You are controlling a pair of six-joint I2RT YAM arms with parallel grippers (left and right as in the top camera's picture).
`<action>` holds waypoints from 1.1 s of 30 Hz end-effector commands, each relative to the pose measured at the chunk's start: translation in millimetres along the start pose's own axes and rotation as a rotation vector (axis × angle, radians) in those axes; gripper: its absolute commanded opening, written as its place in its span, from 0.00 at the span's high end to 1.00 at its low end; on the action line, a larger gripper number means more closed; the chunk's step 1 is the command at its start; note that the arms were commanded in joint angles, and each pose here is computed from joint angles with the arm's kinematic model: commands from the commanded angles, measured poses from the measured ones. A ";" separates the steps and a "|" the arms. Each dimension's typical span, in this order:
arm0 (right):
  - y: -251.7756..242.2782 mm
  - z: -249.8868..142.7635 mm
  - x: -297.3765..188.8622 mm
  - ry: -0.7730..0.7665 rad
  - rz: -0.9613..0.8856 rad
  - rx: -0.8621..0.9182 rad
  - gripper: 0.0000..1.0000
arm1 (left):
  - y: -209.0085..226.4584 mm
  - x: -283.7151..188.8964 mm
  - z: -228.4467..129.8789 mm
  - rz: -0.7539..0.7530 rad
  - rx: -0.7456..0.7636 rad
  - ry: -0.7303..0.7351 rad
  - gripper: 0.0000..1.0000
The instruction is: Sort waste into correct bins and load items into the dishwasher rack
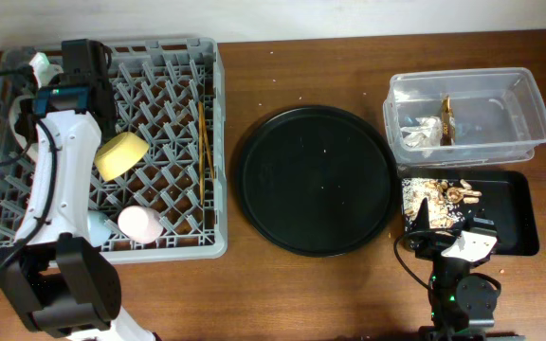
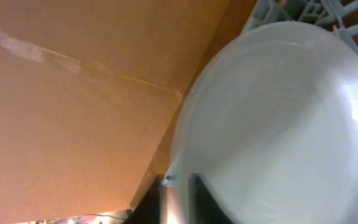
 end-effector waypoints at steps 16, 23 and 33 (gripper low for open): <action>-1.0 -3.6 0.4 0.007 -0.004 0.006 0.02 | 88.1 127.7 -113.1 -0.766 -0.889 0.603 0.46; -1.0 -3.6 0.4 0.007 -0.004 0.006 0.02 | 36.6 177.5 -146.6 -0.784 -0.833 0.797 0.60; -1.0 -3.6 0.4 0.007 -0.004 0.006 0.02 | 30.3 146.4 -104.1 -0.899 -0.690 0.634 1.00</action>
Point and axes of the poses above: each gripper's point midway between its finger pads, its own x axis out along the fingers, its own y axis along the line the jaws close on, z = x × y, the point moved 4 cm from there along -x, back along the fingers, and after that the axes turned 2 degrees about -x, right-handed, at the moved point
